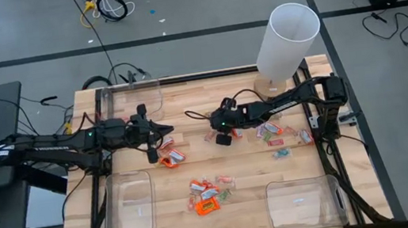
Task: Sort candy
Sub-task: Put the red candy into the top left transparent bin
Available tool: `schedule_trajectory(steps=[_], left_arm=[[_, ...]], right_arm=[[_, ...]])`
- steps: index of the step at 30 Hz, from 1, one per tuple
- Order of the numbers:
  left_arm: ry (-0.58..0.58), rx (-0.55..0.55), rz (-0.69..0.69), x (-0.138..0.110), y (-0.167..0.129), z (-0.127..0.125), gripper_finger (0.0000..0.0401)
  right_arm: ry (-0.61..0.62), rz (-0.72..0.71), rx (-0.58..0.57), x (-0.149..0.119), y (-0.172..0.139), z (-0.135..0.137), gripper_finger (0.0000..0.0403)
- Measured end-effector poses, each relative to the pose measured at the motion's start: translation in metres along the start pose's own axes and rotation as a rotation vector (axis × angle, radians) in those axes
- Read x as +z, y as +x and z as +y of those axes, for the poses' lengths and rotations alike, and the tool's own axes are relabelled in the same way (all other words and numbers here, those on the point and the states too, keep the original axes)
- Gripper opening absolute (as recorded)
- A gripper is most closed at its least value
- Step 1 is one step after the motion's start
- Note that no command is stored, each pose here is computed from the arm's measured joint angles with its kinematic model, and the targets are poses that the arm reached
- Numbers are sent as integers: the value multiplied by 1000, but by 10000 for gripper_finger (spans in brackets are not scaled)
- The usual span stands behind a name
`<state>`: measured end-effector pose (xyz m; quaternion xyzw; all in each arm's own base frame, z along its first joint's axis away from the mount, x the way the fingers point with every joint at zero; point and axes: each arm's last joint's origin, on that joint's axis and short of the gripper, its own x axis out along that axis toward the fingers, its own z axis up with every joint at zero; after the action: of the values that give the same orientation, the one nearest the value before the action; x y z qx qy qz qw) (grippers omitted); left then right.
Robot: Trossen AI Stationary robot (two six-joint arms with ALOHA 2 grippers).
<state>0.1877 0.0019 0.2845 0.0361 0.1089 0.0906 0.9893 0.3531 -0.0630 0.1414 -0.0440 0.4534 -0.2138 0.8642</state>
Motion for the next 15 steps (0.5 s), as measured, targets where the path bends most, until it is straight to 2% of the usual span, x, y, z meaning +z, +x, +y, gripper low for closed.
schedule_trajectory(steps=[6, 15], left_arm=[[7, 0, 6, -1, 0, 0, 29], [10, 13, 32, -3, 0, 0, 29]], right_arm=[[70, 6, -10, 0, 3, -8, 100], [86, 9, 5, 0, 5, -14, 100]])
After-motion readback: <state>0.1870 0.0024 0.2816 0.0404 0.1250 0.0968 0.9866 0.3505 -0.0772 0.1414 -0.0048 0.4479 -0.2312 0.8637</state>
